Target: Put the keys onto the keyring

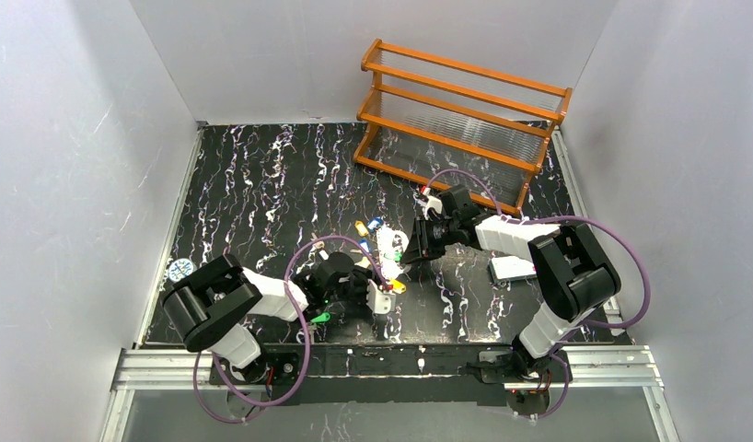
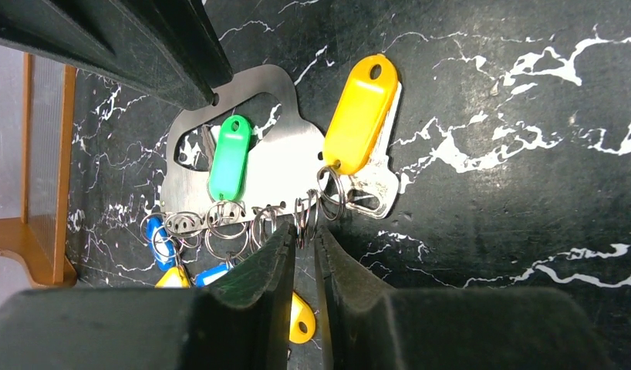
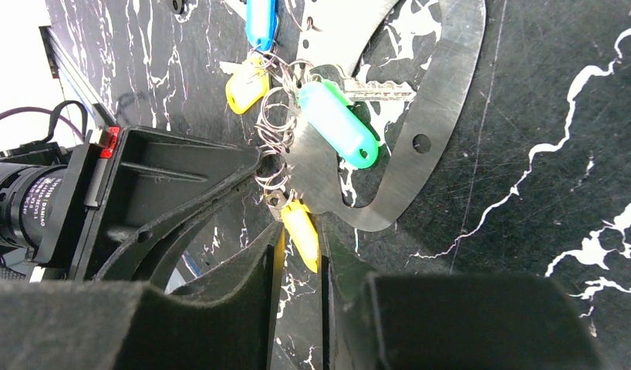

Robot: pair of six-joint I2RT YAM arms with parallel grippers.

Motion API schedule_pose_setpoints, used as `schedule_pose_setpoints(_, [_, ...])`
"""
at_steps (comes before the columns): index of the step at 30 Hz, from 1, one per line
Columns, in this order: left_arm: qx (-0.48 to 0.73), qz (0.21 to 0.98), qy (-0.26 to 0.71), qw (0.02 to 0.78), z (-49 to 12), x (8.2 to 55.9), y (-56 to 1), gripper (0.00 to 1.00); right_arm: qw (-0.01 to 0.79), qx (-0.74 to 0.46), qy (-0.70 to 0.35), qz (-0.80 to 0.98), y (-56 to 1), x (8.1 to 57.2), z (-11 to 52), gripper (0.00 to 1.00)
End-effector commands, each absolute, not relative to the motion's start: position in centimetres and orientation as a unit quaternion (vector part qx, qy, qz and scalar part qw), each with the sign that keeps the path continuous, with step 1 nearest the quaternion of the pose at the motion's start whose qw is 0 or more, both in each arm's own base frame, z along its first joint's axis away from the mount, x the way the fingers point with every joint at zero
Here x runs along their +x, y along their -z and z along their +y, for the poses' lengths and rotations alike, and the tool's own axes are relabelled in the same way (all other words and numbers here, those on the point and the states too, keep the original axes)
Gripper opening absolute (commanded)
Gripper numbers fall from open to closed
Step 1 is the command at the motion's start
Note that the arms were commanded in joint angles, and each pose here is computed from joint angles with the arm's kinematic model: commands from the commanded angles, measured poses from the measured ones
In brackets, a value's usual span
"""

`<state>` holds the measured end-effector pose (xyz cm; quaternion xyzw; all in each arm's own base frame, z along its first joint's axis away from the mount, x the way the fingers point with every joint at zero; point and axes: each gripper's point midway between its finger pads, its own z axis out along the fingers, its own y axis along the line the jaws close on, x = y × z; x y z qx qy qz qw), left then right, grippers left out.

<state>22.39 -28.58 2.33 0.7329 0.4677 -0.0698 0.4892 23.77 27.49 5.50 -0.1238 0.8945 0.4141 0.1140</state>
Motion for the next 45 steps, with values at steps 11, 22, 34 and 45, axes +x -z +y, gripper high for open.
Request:
schedule_pose_setpoints(11, [0.713,0.484,0.085,0.500,-28.9,22.2,-3.8,0.00,0.128,-0.139,-0.425,0.885,-6.8,23.7,27.4,0.31])
schedule_pose_setpoints(22, [0.549,0.611,0.193,0.536,-28.5,21.1,-8.9,0.00,0.183,-0.215,-0.464,0.840,-10.5,23.2,27.9,0.53])
schedule_pose_setpoints(34, [0.361,0.705,0.333,0.512,-29.2,19.5,-12.5,0.00,0.241,-0.294,-0.535,0.755,-15.5,21.0,28.9,0.54])
schedule_pose_setpoints(45, [0.262,0.754,0.365,0.479,-29.2,19.7,-13.7,0.00,0.234,-0.350,-0.535,0.732,-16.2,18.9,30.8,0.40])
